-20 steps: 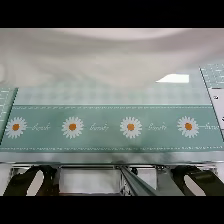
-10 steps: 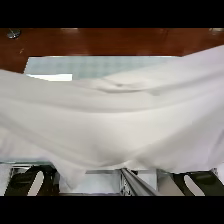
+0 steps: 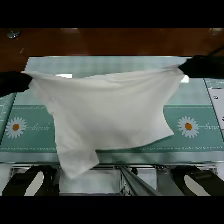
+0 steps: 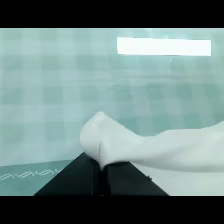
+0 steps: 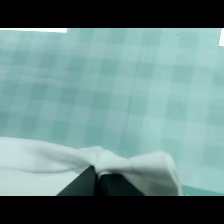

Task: Fold the shirts.

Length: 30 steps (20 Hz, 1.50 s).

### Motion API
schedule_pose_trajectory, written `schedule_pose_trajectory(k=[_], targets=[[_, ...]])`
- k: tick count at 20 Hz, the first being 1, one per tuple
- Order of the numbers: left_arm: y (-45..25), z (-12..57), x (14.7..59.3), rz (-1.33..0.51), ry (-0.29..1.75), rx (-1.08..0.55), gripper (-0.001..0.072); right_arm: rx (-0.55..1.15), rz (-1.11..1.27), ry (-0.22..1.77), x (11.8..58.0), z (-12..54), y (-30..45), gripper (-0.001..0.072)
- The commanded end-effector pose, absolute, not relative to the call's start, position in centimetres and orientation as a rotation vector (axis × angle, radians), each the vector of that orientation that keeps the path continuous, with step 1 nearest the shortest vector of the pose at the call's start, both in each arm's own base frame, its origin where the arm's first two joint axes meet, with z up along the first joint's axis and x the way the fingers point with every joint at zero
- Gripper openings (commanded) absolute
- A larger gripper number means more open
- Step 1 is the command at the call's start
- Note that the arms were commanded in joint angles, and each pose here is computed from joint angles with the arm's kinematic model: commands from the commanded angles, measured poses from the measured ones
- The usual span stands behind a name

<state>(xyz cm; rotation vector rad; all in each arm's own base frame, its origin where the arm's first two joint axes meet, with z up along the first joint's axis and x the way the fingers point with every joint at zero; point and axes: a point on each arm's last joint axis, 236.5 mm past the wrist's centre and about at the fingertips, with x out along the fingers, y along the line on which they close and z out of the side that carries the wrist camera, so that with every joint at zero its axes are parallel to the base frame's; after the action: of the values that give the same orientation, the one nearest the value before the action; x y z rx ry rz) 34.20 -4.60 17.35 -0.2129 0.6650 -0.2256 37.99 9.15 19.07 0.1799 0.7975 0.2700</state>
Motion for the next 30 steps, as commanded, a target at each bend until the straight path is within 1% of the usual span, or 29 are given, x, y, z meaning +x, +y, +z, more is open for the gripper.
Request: schedule_pose_trajectory(k=[1, 4, 5, 6, 7, 8, 9, 11, 12, 13, 14, 15, 16, 17, 18, 19, 20, 22, 23, 25, 27, 30], targets=[[-4.5, 13.1, 40.2, -0.191, 0.67, -0.323, 0.002, 0.301, 0.258, 0.877, 45.7, 12.7, 10.8, 0.0034], [-5.7, 10.2, 43.3, -0.202, 0.725, -0.337, 0.002, 0.44, 0.282, 0.961, 51.0, 8.9, 12.5, 0.0034], [-6.0, 9.3, 43.9, -0.205, 0.749, -0.341, 0.0023, 0.501, 0.289, 0.998, 51.9, 7.9, 12.7, 0.0035], [-5.9, 8.5, 44.4, -0.203, 0.765, -0.337, 0.0107, 0.566, 0.319, 1.038, 52.5, 7.1, 13.1, 0.0149], [-5.6, 7.8, 44.7, -0.201, 0.779, -0.307, 0.0457, 0.602, 0.365, 1.078, 52.3, 6.7, 13.3, 0.0442], [-4.9, 7.0, 44.7, -0.188, 0.802, -0.276, 0.0704, 0.616, 0.424, 1.12, 51.7, 6.5, 13.2, 0.0632], [-3.9, 6.3, 44.2, -0.175, 0.841, -0.233, 0.0704, 0.61, 0.454, 1.161, 50.6, 6.4, 12.4, 0.0628], [-0.9, 4.5, 41.5, -0.137, 0.991, -0.152, 0.0702, 0.511, 0.47, 1.302, 46.5, 5.7, 8.3, 0.0628], [1.1, 3.1, 39.2, -0.105, 1.097, -0.14, 0.0702, 0.442, 0.43, 1.393, 44.0, 5.1, 5.5, 0.0628], [2.7, 1.9, 36.8, -0.078, 1.196, -0.177, 0.0701, 0.379, 0.351, 1.468, 41.6, 4.5, 2.4, 0.0628], [4.0, 0.5, 34.3, -0.044, 1.284, -0.247, 0.0701, 0.345, 0.25, 1.493, 39.8, 4.1, -0.7, 0.0628], [5.3, -1.2, 32.1, -0.005, 1.347, -0.312, 0.0701, 0.365, 0.18, 1.465, 38.7, 3.8, -2.5, 0.0628], [5.9, -3.0, 29.8, 0.051, 1.397, -0.455, 0.0702, 0.426, 0.133, 1.409, 37.7, 3.3, -3.4, 0.0628], [5.4, -4.2, 28.0, 0.048, 1.42, -0.595, 0.0702, 0.503, 0.113, 1.35, 36.7, 2.7, -3.4, 0.0627], [4.4, -5.3, 26.1, 0.028, 1.435, -0.732, 0.0702, 0.554, 0.145, 1.287, 35.2, 2.0, -2.5, 0.0626], [3.4, -6.2, 24.5, 0.007, 1.45, -0.831, 0.0701, 0.586, 0.155, 1.238, 33.6, 1.0, -1.7, 0.0626], [2.3, -7.0, 22.9, -0.011, 1.474, -0.92, 0.0701, 0.639, 0.12, 1.205, 31.8, -0.3, -1.3, 0.0626], [0.4, -8.2, 20.4, -0.03, 1.546, -1.0, 0.0702, 0.701, 0.095, 1.194, 28.3, -2.7, 0.1, 0.0627], [-0.3, -8.5, 20.1, -0.057, 1.552, -0.994, 0.0702, 0.716, 0.119, 1.199, 27.0, -3.5, 1.3, 0.0626], [-2.2, -8.1, 21.1, -0.166, 1.504, -0.983, 0.0701, 0.773, 0.143, 1.172, 26.2, -3.5, 2.9, 0.0626], [-3.0, -8.5, 21.9, -0.178, 1.486, -0.943, 0.0702, 0.791, 0.168, 1.175, 25.8, -3.3, 3.7, 0.0626], [-4.7, -9.4, 22.2, -0.217, 1.52, -0.865, 0.0701, 0.788, 0.182, 1.182, 25.6, -3.2, 3.9, 0.0626]])
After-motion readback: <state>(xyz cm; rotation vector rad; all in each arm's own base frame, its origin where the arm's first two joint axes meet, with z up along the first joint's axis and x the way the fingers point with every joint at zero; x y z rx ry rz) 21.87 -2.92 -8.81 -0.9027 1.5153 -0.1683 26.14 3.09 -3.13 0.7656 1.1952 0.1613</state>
